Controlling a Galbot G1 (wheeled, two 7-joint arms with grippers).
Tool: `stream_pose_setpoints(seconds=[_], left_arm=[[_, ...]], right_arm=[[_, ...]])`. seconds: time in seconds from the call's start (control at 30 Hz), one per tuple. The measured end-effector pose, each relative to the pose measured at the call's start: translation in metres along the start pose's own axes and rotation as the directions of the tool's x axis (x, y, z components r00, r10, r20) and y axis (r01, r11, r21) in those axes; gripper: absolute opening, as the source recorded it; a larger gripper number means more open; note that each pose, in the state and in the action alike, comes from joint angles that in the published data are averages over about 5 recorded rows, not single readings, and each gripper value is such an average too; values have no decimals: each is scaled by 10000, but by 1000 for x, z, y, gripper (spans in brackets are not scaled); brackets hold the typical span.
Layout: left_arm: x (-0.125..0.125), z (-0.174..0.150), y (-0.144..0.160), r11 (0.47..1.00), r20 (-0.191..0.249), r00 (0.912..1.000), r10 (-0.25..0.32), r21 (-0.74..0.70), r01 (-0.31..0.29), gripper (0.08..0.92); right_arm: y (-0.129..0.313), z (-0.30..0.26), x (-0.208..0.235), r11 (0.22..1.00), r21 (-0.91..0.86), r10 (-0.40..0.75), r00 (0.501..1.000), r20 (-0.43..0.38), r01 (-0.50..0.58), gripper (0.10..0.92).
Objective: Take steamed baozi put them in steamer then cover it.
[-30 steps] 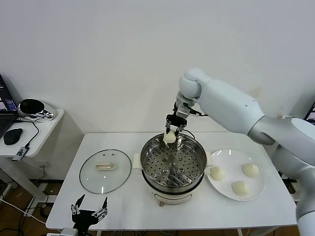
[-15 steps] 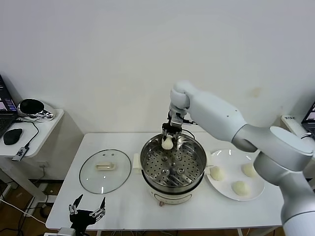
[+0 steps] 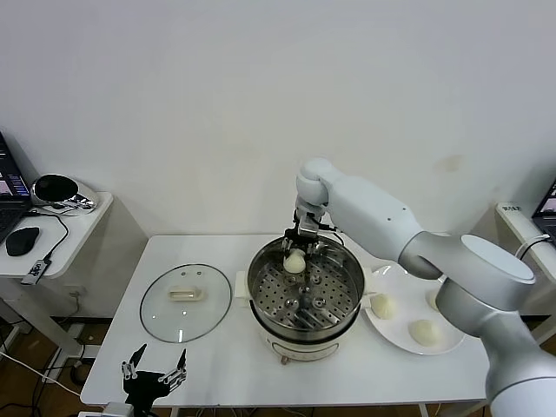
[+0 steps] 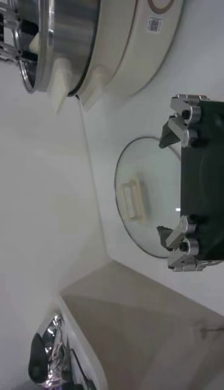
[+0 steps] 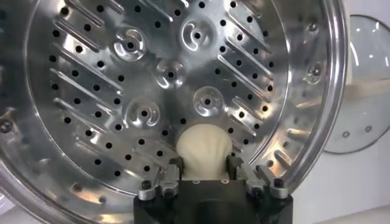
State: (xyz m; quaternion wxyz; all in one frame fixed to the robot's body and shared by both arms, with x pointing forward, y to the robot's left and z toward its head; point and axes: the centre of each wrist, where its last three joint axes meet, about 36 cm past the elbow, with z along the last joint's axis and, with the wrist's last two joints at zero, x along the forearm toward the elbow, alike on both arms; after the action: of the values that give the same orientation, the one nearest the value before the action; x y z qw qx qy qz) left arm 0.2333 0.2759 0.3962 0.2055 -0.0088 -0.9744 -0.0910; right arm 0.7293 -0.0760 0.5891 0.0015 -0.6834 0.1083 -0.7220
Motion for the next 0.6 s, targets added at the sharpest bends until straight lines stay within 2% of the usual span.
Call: stream_pose_setpoints(seconds=[0.13,0.23,0.43,0.6], left_arm=[[-1,1,0,10000,-14,10000,1,8,-1,823],[-1,0,0,10000,-27,10000,36,13,-36,823],[-1,-2,0,9999,0,9999,130,49,-130,823],[-2,-3,1,9998,-22,9998,207,24,-207,823]], right_arm=[[2,-3,14,9995,-257,195,9998,-74,-197,779],[5,-8,32,9979,-525,379,9991,-181,-388,816],[30,-18,78,9830,-1632,764,9958,-502,-837,823],[71,-26,115,9328,-3439,874,9933,-752,-1081,823]])
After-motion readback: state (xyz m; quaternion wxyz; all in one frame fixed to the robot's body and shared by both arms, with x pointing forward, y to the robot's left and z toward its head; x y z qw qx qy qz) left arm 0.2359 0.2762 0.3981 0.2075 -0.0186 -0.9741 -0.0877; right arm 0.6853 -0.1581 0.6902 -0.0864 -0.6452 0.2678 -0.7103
